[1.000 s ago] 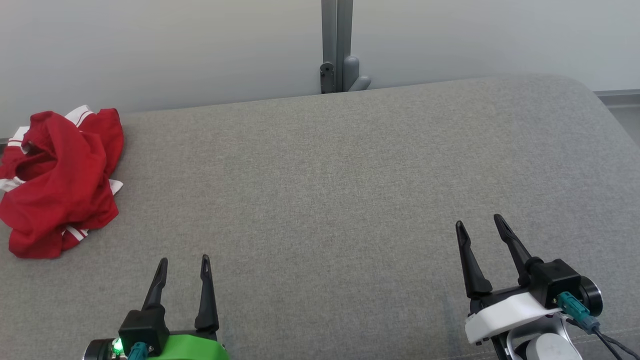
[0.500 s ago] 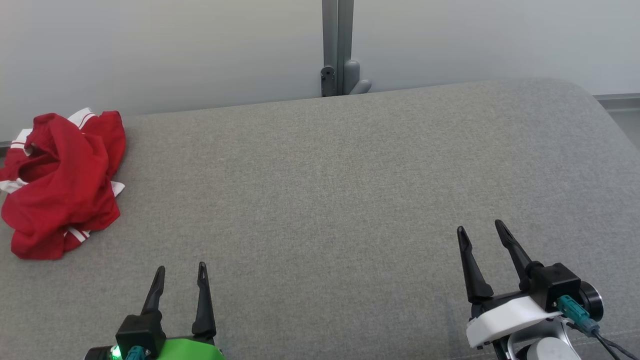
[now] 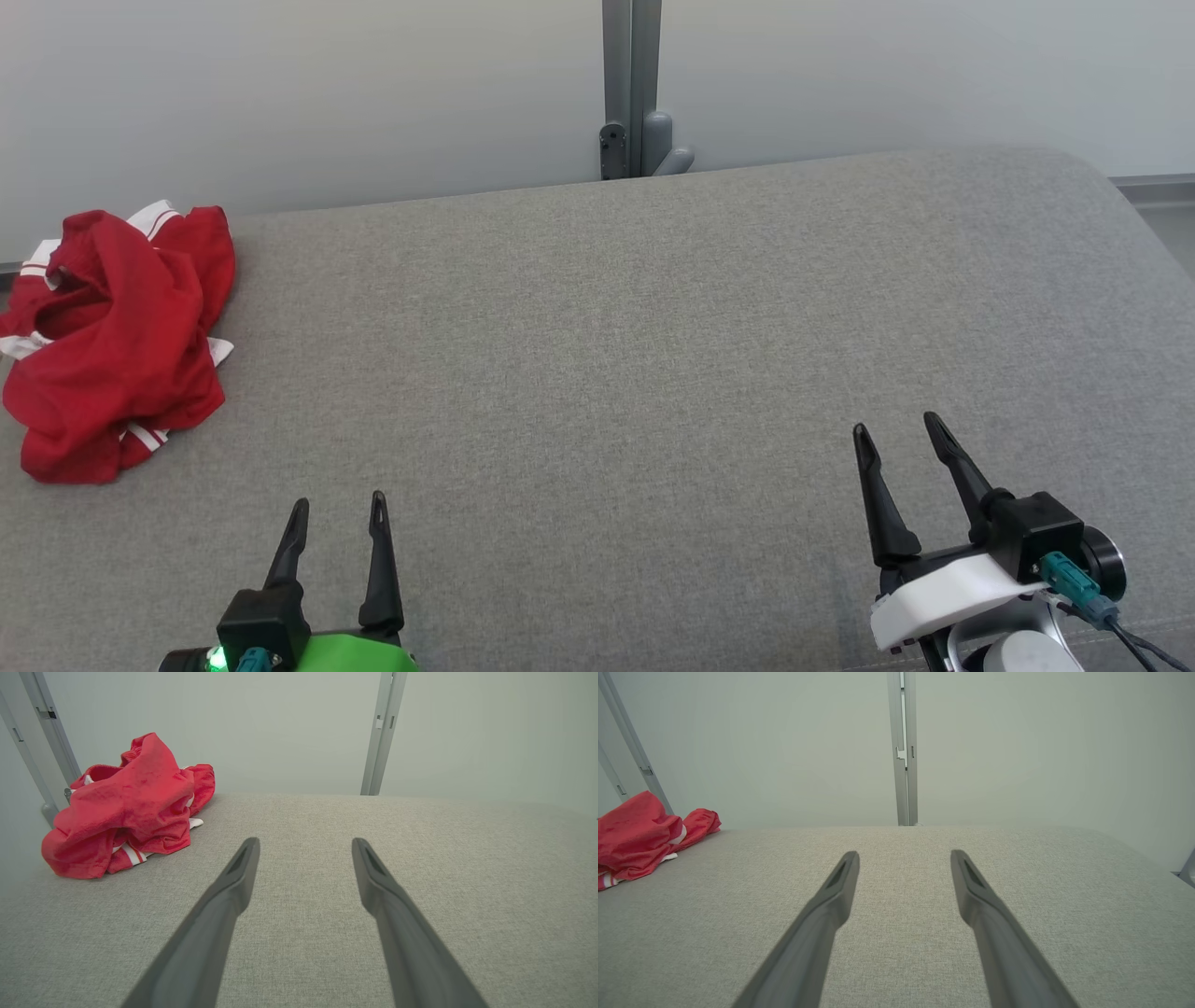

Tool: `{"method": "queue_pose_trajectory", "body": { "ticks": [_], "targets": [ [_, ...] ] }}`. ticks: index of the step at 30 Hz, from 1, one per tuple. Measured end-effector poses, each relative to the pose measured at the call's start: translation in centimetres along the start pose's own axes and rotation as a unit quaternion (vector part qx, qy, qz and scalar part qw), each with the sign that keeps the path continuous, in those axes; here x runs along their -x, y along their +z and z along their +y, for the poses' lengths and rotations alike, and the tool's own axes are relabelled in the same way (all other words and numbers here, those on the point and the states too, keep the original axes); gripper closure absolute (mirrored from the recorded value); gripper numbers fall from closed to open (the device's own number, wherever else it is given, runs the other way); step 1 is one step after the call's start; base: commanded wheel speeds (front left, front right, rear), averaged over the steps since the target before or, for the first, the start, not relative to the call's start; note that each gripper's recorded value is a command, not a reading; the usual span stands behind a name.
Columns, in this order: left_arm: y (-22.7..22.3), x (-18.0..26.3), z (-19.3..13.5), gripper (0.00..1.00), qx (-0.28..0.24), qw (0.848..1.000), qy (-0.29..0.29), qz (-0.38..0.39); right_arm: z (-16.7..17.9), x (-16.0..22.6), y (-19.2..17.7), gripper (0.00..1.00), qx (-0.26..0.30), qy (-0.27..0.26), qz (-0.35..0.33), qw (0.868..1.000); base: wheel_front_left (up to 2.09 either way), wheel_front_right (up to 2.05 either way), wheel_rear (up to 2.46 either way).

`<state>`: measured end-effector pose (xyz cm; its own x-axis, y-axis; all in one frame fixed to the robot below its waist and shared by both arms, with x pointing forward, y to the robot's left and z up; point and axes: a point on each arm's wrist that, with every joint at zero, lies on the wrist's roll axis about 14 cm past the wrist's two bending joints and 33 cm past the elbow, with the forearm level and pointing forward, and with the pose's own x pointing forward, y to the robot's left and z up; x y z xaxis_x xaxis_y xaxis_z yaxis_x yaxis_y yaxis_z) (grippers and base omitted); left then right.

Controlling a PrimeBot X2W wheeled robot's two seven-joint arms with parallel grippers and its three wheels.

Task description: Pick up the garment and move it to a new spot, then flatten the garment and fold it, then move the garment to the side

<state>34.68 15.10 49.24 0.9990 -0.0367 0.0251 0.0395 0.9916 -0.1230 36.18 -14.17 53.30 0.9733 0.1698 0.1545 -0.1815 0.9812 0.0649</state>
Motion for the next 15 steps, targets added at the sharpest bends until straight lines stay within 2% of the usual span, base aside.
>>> {"method": "queue_pose_trajectory", "body": {
  "ticks": [9,15],
  "targets": [
    [0.0,0.1,0.2,0.0,-0.001,1.0,0.002,0.001,-0.1,-0.1,-0.1,0.0,0.0,-0.002,0.001,1.0,0.0,0.0,0.0],
    [0.2,0.5,1.5,0.0,-0.004,1.0,0.025,-0.003,0.2,-0.4,-0.4,0.0,-0.002,0.005,0.004,1.0,0.0,0.0,0.0]
  ]
}}
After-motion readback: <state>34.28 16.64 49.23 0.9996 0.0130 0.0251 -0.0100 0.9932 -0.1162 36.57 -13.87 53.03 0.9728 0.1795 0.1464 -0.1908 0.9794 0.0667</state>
